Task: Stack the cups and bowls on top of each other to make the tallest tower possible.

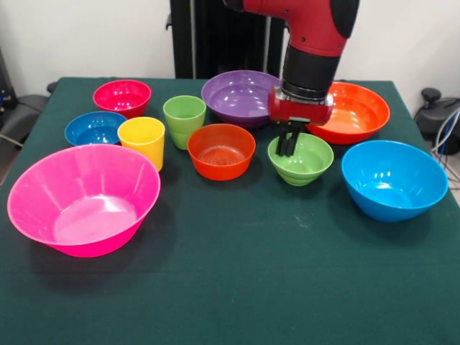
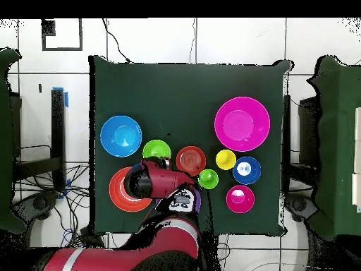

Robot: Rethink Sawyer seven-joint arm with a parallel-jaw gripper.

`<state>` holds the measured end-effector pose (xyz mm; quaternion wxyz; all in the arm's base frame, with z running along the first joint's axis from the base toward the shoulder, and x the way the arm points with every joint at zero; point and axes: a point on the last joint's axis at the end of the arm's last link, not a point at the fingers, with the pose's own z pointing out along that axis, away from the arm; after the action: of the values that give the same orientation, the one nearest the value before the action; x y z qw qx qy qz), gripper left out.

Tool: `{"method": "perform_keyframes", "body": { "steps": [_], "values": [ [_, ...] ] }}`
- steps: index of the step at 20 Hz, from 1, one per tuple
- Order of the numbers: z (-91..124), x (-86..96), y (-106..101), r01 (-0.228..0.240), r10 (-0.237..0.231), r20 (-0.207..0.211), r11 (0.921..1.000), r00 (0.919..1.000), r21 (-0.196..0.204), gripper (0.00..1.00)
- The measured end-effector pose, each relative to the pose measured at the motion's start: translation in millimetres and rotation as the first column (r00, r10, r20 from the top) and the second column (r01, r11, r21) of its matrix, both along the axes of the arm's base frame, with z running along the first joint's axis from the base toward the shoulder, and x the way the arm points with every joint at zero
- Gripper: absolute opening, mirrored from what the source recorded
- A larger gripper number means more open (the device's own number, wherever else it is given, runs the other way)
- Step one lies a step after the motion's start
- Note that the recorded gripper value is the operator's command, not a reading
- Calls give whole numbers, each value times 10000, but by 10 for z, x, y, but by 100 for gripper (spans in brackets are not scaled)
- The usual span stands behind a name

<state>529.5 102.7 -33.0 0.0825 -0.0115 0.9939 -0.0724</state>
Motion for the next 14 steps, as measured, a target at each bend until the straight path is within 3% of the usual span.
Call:
{"method": "perform_keyframes", "body": {
  "steps": [14],
  "values": [
    [-36,65,246,-374,377,175,9991,9991,-204,0]
  ]
}}
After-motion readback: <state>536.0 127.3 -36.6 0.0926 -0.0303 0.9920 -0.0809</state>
